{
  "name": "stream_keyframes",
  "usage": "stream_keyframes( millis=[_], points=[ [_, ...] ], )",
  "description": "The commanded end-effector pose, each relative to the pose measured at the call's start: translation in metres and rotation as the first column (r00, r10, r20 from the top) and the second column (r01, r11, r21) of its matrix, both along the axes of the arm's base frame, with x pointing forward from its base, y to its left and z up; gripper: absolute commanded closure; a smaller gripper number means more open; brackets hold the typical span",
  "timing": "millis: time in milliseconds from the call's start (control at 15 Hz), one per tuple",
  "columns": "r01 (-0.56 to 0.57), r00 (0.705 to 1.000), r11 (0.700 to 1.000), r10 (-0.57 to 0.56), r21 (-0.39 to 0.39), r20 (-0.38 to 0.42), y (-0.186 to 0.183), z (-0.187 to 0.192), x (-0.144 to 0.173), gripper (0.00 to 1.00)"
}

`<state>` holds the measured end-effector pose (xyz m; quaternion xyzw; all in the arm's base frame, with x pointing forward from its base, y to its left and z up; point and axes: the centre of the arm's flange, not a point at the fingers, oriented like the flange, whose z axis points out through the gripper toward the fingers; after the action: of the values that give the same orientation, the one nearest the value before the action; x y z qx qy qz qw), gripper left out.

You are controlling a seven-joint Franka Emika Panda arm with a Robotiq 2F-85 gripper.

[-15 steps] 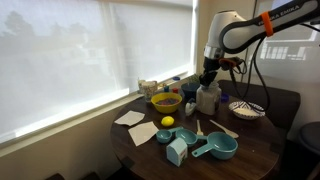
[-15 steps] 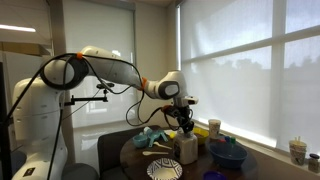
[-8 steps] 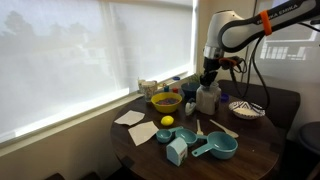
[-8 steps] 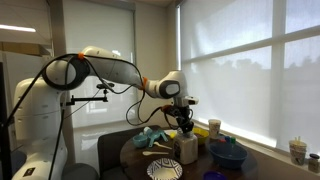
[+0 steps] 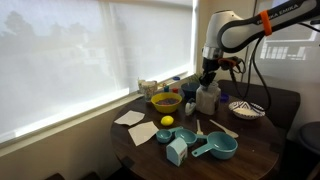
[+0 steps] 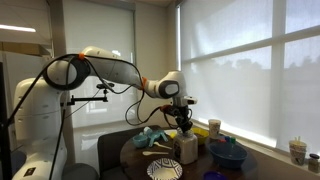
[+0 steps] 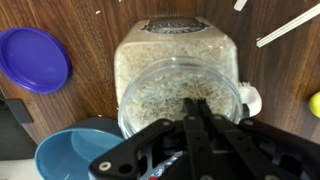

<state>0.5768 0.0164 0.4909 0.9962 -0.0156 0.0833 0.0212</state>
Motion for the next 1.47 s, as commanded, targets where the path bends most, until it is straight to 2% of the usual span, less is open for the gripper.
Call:
stream_keyframes(
  millis=[0,733,1133,1200,1267,1400],
  points=[
    [-0.012,0.999,1.000,0.012,0.013,-0.034,0.002,-0.016,0.003,0.99],
    [0.019,0.997,1.000,-0.019,0.002,0.077,0.004,0.047,-0.028,0.99],
    [0.134,0.988,0.990,-0.137,0.043,0.068,0.014,0.072,-0.047,0.99],
    [0.085,0.993,0.996,-0.086,0.020,0.079,0.004,0.066,-0.033,0.99],
    [0.090,0.993,0.996,-0.091,0.021,0.081,0.004,0.069,-0.034,0.94],
    [0.090,0.993,0.996,-0.092,0.020,0.080,0.003,0.068,-0.034,0.94]
  ],
)
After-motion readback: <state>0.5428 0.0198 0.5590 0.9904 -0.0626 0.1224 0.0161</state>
